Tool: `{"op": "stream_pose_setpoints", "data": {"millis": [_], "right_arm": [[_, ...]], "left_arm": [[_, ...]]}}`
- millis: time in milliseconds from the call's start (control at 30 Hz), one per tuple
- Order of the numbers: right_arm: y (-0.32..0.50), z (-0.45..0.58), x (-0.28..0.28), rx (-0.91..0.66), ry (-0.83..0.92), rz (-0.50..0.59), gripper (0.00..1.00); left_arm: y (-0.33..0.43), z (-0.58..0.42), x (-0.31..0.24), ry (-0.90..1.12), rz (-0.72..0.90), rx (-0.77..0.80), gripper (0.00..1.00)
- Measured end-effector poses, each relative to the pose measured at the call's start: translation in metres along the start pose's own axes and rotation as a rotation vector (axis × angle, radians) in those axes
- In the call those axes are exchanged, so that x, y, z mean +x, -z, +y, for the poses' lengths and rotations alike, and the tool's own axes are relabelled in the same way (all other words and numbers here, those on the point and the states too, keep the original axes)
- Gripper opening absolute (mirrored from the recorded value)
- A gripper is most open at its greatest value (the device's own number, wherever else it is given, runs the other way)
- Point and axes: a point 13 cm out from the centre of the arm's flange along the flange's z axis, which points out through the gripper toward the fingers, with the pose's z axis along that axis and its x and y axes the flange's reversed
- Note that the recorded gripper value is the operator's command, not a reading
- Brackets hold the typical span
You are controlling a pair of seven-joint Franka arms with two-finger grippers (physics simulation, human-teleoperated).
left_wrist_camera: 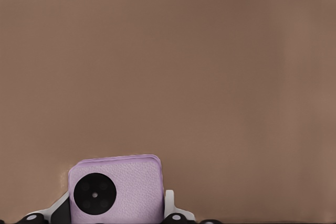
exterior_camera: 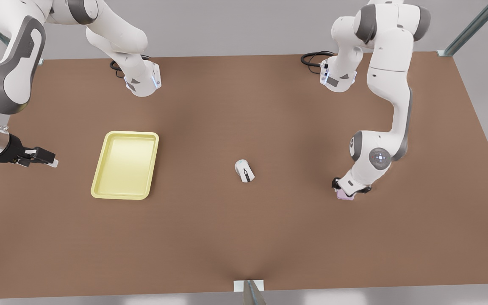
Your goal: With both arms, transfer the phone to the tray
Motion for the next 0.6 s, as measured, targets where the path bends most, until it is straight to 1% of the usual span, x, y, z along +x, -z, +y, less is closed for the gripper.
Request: {"op": "stream_pose_setpoints", "data": {"millis": [67,133,200,300,400,500,600], "right_arm": [[0.000,0.000,0.000,0.000,0.000,0.000,1.00],[0.000,-0.001,0.000,0.000,-0.001,0.001,1.00],[0.000,-0.001,0.000,0.001,-0.002,0.001,1.00],[0.000,-0.001,0.000,0.001,-0.001,0.000,1.00],[0.000,-0.001,0.000,0.001,-0.001,0.000,1.00],[0.000,-0.001,0.000,0.001,0.000,0.000,1.00],[0.000,-0.001,0.000,0.000,-0.001,0.000,1.00]], "left_arm": [[0.009,-0.101,-0.025,-0.073,-0.014,0.057,0.77],[0.027,-0.198,-0.066,-0.113,-0.059,0.110,0.78],[0.034,-0.285,-0.081,-0.121,-0.072,0.159,0.78],[0.035,-0.377,-0.083,-0.089,-0.076,0.208,0.78],[0.032,-0.445,-0.080,-0.038,-0.087,0.250,0.79],[0.007,-0.492,-0.072,0.000,-0.102,0.264,0.80],[-0.028,-0.525,-0.050,0.013,-0.104,0.246,0.80]]}}
